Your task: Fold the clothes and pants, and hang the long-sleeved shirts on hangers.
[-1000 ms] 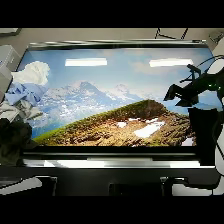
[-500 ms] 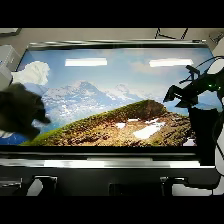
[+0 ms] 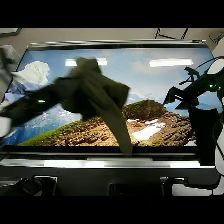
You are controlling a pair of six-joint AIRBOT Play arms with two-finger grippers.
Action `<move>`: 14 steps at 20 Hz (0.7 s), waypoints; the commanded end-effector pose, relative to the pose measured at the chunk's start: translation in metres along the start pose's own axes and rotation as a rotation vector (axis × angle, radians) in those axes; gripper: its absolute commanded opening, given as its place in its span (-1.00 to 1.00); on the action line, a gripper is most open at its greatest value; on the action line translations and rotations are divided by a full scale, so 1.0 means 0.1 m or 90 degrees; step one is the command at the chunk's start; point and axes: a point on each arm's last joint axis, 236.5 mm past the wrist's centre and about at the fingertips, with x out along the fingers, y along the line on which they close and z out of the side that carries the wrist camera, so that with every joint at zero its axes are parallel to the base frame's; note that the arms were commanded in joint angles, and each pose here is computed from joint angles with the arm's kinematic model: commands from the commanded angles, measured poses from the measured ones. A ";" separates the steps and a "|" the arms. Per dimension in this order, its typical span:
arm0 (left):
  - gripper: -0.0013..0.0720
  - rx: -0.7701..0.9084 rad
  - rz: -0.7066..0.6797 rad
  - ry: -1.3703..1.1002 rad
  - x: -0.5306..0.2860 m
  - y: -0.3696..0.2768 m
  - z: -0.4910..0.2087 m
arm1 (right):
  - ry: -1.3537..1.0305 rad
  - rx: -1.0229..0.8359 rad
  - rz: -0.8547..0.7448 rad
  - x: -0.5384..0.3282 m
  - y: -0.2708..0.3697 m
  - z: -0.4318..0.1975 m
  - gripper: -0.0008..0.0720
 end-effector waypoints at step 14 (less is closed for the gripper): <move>0.97 -0.186 0.271 0.548 -0.19 2.32 -1.50 | 0.124 0.008 0.086 0.69 0.07 -0.48 0.87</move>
